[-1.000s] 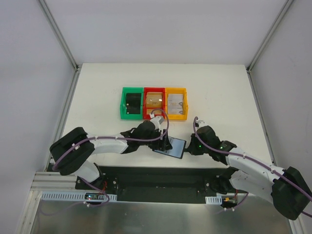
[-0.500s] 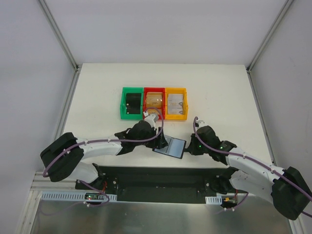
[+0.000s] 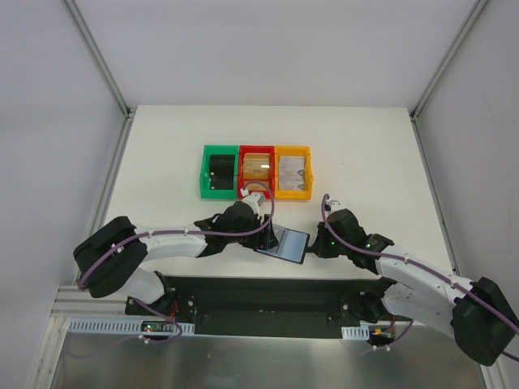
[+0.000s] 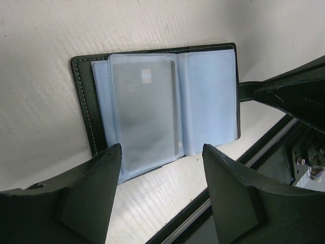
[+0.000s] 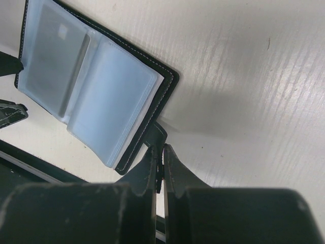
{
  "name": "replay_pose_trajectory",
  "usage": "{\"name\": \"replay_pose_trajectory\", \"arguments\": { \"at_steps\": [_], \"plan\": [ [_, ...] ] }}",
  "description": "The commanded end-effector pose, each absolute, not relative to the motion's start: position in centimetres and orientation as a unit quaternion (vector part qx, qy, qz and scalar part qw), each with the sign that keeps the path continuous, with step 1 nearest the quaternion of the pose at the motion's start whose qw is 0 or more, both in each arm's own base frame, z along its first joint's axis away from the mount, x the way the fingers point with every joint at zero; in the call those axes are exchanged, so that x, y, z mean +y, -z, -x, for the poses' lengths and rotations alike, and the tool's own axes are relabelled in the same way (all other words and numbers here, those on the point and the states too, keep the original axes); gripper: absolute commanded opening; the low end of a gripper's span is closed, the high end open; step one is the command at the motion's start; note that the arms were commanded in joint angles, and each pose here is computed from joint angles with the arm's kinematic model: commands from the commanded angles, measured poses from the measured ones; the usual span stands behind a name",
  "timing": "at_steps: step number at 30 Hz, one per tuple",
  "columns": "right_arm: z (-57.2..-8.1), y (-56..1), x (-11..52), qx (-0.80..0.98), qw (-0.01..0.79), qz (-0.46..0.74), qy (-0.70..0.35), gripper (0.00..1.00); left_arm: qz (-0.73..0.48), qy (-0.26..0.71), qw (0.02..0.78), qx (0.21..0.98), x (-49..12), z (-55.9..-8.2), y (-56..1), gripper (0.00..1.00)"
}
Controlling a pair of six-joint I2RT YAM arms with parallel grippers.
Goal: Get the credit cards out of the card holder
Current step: Remove the credit card from the card holder.
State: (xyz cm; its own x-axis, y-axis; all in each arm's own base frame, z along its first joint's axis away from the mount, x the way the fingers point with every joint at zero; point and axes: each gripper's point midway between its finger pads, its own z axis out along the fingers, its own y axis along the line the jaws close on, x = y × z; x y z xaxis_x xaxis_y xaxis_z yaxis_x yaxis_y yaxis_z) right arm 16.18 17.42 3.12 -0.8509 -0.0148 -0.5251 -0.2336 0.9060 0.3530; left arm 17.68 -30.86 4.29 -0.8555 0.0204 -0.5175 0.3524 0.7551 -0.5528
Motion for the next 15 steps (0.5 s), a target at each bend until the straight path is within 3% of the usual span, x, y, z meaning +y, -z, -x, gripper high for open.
{"name": "replay_pose_trajectory", "arguments": {
  "at_steps": [1, 15],
  "plan": [
    [-16.44, -3.63, 17.74, 0.935, 0.274, 0.068, -0.215, 0.00, -0.104, 0.355, 0.248, 0.895, -31.91, -18.13, -5.03, 0.64],
    [-16.39, -3.45, 17.70, 0.936, 0.272, 0.068, -0.214, 0.00, -0.112, 0.369, 0.231, 0.893, -32.88, -17.55, -4.62, 0.63]
  ]
}}
